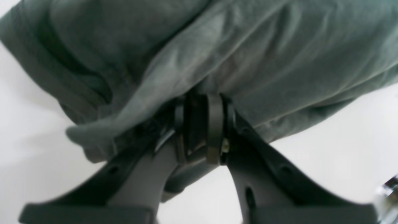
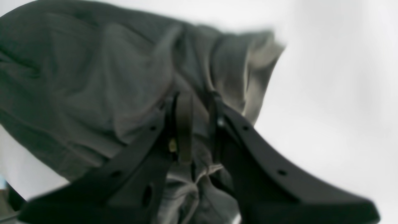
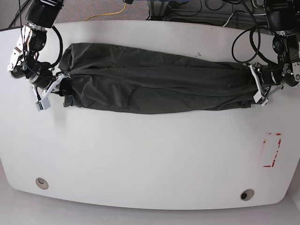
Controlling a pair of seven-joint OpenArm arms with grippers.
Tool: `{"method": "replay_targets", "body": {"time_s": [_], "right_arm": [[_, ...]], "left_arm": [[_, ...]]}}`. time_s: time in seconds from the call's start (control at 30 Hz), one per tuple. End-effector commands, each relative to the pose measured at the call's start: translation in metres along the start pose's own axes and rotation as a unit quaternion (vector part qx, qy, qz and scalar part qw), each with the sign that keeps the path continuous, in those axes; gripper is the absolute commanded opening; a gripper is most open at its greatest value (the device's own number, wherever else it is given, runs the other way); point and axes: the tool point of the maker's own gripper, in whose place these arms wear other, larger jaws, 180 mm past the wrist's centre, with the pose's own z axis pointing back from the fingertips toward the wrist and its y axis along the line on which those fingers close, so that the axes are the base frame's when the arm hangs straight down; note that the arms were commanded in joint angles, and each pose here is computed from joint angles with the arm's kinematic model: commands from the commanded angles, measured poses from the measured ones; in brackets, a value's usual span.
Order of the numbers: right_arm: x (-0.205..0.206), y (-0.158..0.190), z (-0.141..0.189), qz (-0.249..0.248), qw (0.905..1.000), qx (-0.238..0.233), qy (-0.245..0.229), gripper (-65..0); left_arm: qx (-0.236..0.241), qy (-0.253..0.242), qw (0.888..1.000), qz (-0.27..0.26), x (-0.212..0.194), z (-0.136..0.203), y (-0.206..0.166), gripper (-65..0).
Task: Layout the t-shirt on the table in an organized manner, then fold the t-shirt properly
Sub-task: 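Hold both strip ends and stretch the grey shirt flat along the table, then release the strip end with the left gripper and reposition it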
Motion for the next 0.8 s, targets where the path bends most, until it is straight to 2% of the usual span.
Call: {"method": "replay_targets", "body": {"time_s": [0.0, 0.1, 0.27, 0.5, 0.6, 0.77], "right_arm": [[0.027, 0.010, 0.010, 0.036, 0.9989, -0.002, -0.030, -55.6], [0.035, 0.024, 0.012, 0.056, 0.9978, 0.001, -0.036, -55.6], [0.038, 0.040, 0.010, 0.064, 0.9969, 0.011, -0.044, -55.6], [0.032, 0.054, 0.000, 0.065, 0.9969, 0.030, -0.033, -55.6], [0.022, 0.067, -0.007, 0.075, 0.9959, 0.049, -0.014, -55.6], [0.014, 0.090, -0.017, 0.095, 0.9926, 0.076, 0.002, -55.6]], "left_arm": [[0.038, -0.016, 0.999, -0.017, 0.016, 0.023, 0.016, -57.4], [0.061, -0.032, 0.997, -0.027, 0.029, 0.040, 0.021, -56.7], [0.099, -0.088, 0.991, -0.028, 0.059, 0.071, 0.034, -47.1], [0.124, -0.136, 0.982, 0.050, 0.059, 0.104, 0.062, -29.7], [0.129, -0.143, 0.978, 0.084, 0.048, 0.110, 0.074, -28.1], [0.105, -0.148, 0.971, 0.156, 0.022, 0.102, 0.088, -27.9]]}}
